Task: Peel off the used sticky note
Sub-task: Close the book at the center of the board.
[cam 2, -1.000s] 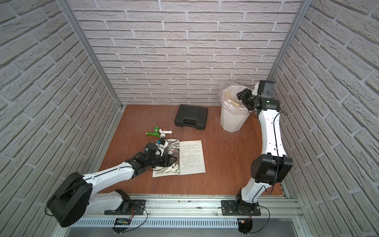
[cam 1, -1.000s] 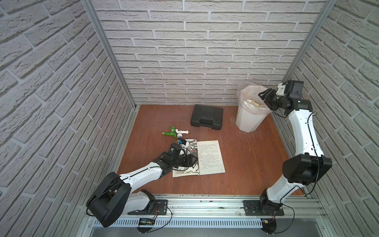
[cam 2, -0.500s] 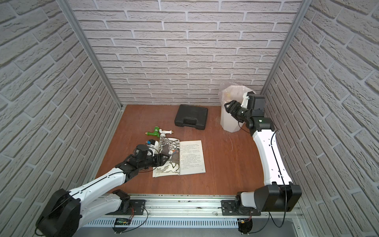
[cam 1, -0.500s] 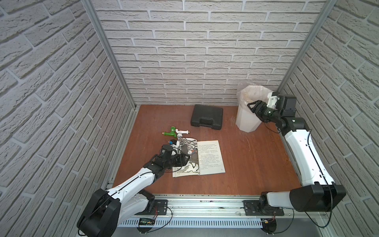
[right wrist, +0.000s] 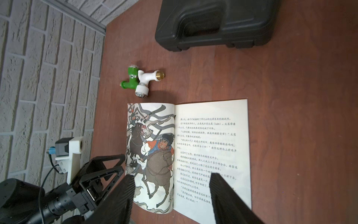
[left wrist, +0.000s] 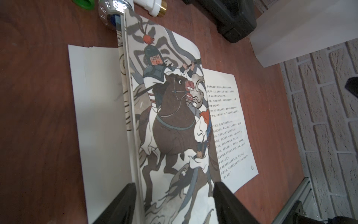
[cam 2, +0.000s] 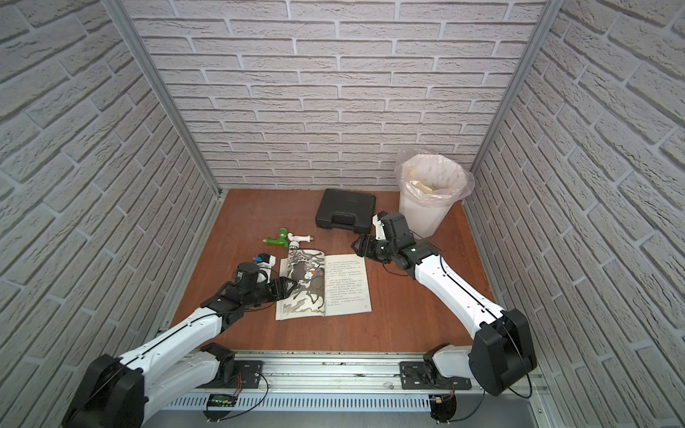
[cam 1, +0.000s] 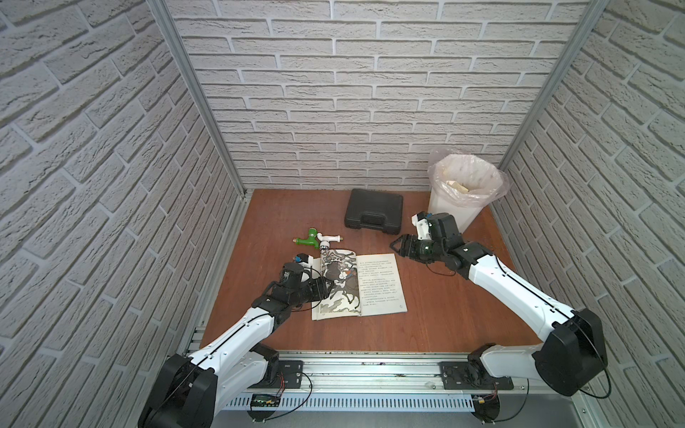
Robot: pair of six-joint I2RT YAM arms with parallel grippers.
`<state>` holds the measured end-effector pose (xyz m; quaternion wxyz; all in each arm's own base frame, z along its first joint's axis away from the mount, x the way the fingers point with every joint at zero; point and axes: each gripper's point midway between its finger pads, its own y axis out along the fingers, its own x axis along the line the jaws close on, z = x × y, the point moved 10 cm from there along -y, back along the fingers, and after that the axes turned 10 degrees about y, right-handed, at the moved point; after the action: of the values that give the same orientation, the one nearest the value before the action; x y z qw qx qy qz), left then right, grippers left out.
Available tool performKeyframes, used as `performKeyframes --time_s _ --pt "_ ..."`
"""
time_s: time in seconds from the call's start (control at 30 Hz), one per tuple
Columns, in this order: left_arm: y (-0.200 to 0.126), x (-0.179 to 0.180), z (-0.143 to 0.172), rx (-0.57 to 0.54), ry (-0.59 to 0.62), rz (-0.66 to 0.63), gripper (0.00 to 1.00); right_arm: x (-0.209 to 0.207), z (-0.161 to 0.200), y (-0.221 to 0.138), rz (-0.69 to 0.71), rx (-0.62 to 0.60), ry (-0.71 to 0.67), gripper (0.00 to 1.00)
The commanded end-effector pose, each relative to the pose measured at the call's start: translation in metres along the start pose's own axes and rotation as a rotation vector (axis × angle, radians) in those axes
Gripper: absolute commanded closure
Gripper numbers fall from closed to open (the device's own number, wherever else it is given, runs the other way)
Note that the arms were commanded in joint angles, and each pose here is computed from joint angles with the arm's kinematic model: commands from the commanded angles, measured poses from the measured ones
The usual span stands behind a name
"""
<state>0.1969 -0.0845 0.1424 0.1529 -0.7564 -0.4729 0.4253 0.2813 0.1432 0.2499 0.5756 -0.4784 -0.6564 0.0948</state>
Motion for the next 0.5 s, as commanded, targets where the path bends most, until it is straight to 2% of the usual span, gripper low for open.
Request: performKeyframes --time_s 0.0,0.23,0.47 --pt "-0.003 0.006 0.003 -0.009 -0.009 -0.018 0.32 0.010 0.011 0.022 -0.036 -0.001 -0.051 0.34" --pt "-0.013 0.021 0.003 -0.028 -0.046 -0.072 0.31 0.013 0.045 0.068 -0.018 0.116 -0.080 0.34" --pt "-0.016 0.039 0.007 -0.052 -0.128 -0.097 0.28 0.012 0.057 0.083 -0.013 0.156 -0.075 0.34"
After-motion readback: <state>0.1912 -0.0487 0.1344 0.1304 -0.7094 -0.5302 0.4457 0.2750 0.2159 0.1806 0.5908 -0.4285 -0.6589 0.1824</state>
